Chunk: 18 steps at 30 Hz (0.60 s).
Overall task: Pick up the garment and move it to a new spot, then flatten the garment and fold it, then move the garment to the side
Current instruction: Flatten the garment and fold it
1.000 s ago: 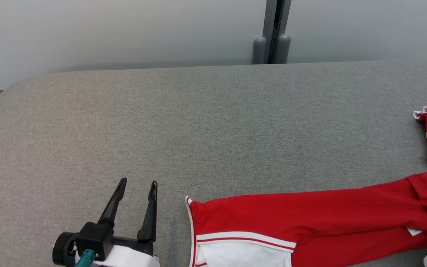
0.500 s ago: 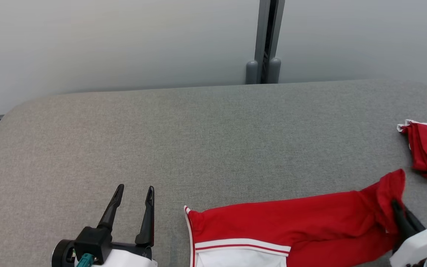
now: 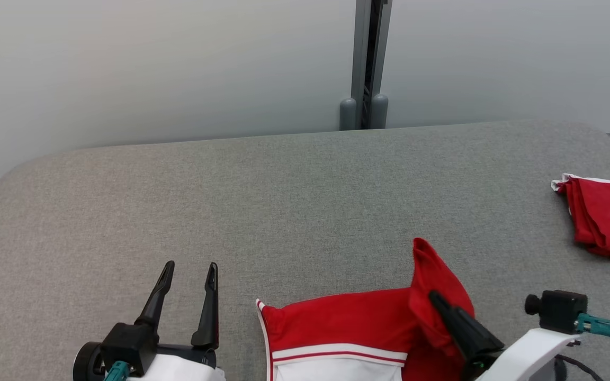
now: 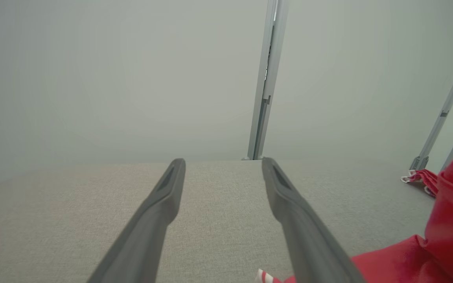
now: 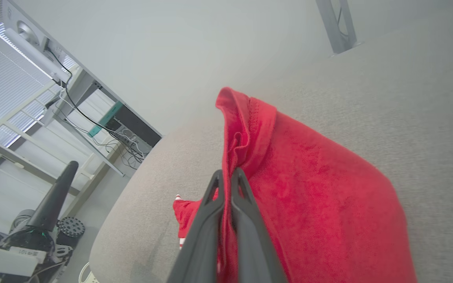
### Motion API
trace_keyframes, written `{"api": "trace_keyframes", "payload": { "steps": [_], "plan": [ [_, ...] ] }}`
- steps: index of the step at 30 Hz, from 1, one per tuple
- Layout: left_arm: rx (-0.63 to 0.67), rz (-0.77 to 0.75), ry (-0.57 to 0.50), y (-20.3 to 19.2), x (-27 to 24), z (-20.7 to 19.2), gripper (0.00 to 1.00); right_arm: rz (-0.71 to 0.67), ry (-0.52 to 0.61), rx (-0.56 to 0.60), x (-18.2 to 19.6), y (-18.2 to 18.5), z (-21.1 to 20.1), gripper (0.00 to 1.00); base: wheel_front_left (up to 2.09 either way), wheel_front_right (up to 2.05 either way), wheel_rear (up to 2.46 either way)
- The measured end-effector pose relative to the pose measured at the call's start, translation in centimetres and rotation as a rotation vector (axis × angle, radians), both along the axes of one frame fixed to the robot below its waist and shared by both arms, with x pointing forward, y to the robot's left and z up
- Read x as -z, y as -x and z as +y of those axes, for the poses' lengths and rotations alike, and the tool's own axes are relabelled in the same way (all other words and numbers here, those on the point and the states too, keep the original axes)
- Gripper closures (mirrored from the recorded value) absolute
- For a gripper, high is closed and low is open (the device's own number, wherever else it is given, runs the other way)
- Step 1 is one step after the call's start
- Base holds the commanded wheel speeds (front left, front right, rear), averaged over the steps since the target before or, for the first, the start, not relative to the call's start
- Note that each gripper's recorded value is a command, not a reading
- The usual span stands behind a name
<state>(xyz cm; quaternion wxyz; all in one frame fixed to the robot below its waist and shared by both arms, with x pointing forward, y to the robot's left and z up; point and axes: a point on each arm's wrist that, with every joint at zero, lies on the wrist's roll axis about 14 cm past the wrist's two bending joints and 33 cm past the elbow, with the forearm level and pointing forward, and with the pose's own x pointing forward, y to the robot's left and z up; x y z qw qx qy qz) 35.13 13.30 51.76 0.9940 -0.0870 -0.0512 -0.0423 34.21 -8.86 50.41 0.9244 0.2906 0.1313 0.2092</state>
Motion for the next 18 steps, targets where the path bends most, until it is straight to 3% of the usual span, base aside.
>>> {"api": "trace_keyframes", "payload": {
  "steps": [7, 11, 18],
  "plan": [
    [-0.061, -0.018, 0.003, -0.1, -0.6, 2.1, 0.0, 0.084, -0.187, -0.172, -1.6, 2.1, 6.6, 1.0, 0.0, 0.0, 0.0],
    [-0.095, -0.019, 0.005, 0.4, -0.6, 3.2, 0.0, 0.106, -0.125, -0.245, -0.3, 3.3, 8.9, 1.0, 0.0, 0.0, 0.0],
    [-0.138, -0.017, 0.009, 1.4, -0.5, 4.5, 0.0, 0.155, -0.105, -0.269, 2.5, 4.1, 10.7, 1.0, 0.0, 0.0, 0.0]
  ]
}}
